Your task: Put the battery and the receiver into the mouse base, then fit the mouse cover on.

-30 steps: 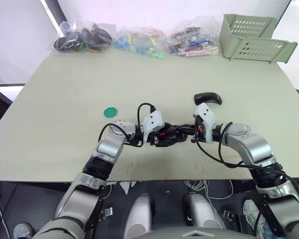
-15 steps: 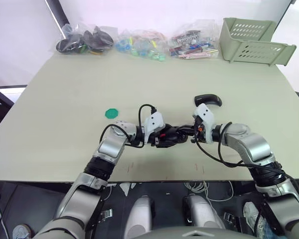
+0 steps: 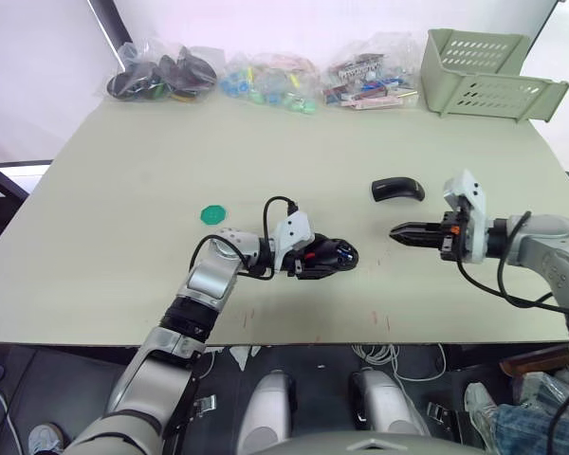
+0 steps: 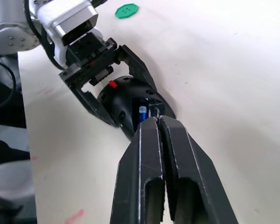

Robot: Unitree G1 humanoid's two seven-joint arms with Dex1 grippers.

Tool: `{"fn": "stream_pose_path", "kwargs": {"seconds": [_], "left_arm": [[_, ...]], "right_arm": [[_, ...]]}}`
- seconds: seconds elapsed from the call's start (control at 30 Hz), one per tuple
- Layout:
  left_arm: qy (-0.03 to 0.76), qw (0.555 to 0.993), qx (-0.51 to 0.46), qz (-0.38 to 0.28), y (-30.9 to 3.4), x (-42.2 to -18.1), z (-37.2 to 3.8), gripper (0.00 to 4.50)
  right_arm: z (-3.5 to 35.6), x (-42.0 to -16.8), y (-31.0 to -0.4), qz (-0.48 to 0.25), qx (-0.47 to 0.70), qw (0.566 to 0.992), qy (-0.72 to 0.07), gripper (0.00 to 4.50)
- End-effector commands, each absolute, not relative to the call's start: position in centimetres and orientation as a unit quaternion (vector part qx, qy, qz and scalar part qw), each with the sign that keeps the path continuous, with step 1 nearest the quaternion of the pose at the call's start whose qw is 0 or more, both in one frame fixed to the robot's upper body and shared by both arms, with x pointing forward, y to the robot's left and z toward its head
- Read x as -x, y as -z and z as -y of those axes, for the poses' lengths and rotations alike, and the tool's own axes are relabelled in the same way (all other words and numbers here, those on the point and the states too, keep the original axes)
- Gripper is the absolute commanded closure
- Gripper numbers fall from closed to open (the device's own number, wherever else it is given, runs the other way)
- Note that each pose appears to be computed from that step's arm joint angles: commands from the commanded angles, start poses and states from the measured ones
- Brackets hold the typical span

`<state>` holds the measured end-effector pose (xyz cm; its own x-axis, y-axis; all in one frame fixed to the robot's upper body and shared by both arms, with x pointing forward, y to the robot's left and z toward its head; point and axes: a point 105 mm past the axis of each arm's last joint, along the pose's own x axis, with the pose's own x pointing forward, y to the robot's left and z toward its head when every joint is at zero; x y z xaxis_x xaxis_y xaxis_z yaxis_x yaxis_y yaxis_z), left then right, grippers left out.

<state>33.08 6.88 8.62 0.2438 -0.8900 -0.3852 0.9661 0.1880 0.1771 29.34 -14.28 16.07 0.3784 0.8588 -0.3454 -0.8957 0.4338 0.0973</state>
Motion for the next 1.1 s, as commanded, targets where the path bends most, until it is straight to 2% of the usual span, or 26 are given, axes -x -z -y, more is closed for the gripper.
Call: {"fn": "stream_pose_path", "kwargs": {"seconds": [0.03,0.07,0.23,0.3,0.37,0.4,0.43,0.57,0.7,0.87,0.93,1.0,1.1], "left_arm": [[0.602,0.768,-0.2,-0.09,-9.0,-33.4,-7.0,1.5],[0.602,0.767,-0.2,-0.09,-9.0,-33.4,-7.0,1.5],[0.605,0.766,-0.201,-0.089,-9.0,-33.4,-7.1,1.5],[0.61,0.764,-0.192,-0.085,-9.3,-33.2,-7.1,1.5],[0.61,0.766,-0.189,-0.075,-9.6,-33.3,-7.1,0.46],[0.612,0.766,-0.184,-0.072,-9.9,-33.3,-7.1,0.42],[0.611,0.769,-0.178,-0.065,-10.3,-33.3,-7.2,0.13],[0.605,0.776,-0.169,-0.049,-11.7,-32.8,-8.4,0.13],[0.596,0.789,-0.146,-0.031,-13.3,-31.3,-10.4,0.13],[0.562,0.821,-0.102,-0.032,-14.5,-28.9,-11.9,0.13],[0.535,0.84,-0.078,-0.037,-14.5,-28.0,-12.5,0.13],[0.508,0.861,-0.031,-0.016,-14.9,-26.9,-13.2,0.13],[0.479,0.878,-0.011,-0.006,-15.0,-25.9,-13.9,0.13]], "right_arm": [[14.6,-28.2,-17.7,-0.149,0.072,0.821,-0.546,2.77],[14.9,-27.8,-17.8,-0.15,0.076,0.82,-0.547,2.18],[15.3,-26.7,-18.2,-0.153,0.088,0.817,-0.549,0.04],[15.4,-26.6,-18.1,-0.152,0.09,0.819,-0.545,0.01],[15.5,-26.6,-18.0,-0.15,0.09,0.822,-0.542,0.0],[15.7,-26.7,-17.9,-0.15,0.091,0.825,-0.538,0.0],[15.8,-26.7,-17.9,-0.149,0.092,0.827,-0.534,0.0],[16.3,-27.2,-17.8,-0.148,0.098,0.833,-0.523,0.0],[17.0,-28.4,-17.8,-0.163,0.116,0.832,-0.517,0.0],[18.4,-31.3,-18.1,-0.193,0.176,0.826,-0.499,0.0],[18.5,-33.0,-18.9,-0.185,0.192,0.827,-0.495,0.0],[18.4,-34.9,-19.7,-0.173,0.216,0.826,-0.49,0.0],[18.3,-36.5,-20.1,-0.166,0.233,0.818,-0.5,0.0]]}}
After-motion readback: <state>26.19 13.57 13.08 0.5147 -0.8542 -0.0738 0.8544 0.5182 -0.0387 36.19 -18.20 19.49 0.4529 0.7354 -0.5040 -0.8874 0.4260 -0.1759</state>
